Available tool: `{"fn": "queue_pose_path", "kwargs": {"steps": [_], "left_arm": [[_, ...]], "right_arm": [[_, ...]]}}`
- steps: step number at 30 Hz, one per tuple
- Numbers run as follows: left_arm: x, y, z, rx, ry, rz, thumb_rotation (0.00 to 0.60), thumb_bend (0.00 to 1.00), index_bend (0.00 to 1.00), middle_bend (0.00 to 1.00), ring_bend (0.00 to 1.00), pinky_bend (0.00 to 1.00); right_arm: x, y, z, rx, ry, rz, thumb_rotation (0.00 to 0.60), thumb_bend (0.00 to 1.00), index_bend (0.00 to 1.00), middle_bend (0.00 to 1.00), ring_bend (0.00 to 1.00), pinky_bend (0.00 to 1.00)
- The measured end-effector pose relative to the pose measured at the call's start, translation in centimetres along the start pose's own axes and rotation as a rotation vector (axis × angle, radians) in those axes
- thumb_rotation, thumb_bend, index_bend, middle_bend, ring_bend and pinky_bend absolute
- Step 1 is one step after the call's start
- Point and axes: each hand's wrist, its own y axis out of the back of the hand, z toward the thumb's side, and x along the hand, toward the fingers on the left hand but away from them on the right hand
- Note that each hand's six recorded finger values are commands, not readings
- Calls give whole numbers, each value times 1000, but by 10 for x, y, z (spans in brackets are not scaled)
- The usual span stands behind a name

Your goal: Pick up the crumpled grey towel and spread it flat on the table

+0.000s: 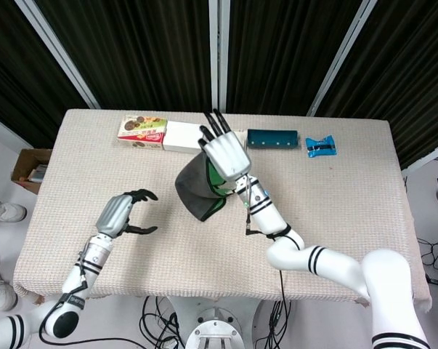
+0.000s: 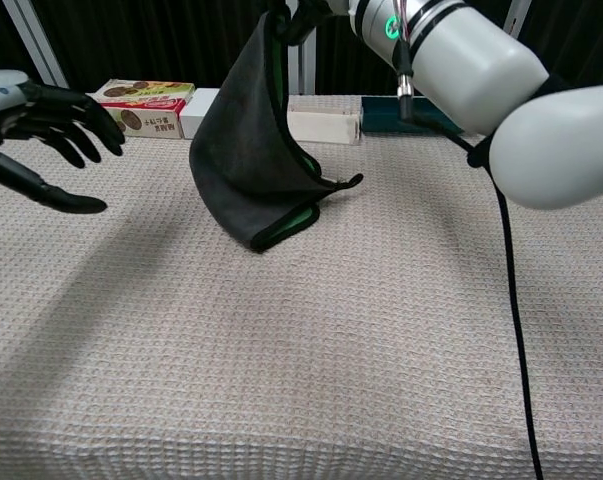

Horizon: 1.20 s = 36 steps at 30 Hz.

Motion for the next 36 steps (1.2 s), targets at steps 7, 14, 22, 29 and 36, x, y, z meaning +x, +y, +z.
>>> {"fn": "queue_pose_path", "kwargs": {"steps": [7,14,22,29,36], "left_arm": [[26,-14,17,-103,-1,-31,600,11,368,342,352,345],[31,-15,22,-93,-15,-23,585,10,365,343,352,345],[42,-23,30,-103,2,-47,386,10,295,315,343,344],[57,-35,33,-131,55,-94,166,2,211,259,290,344],[67,-39,25,-80,130,-94,184,3,170,235,276,344]], "right_arm": [[-20,39,7,123,-56,-48,600,464,762,246,0,0],[-25,76,14,255,-90,-97,600,463,772,247,0,0],[-24,83,38,315,-109,-44,600,461,772,244,0,0],[-31,72,79,340,-84,-14,600,461,773,245,0,0],[-40,66,102,351,-95,3,600,461,773,245,0,0]]}}
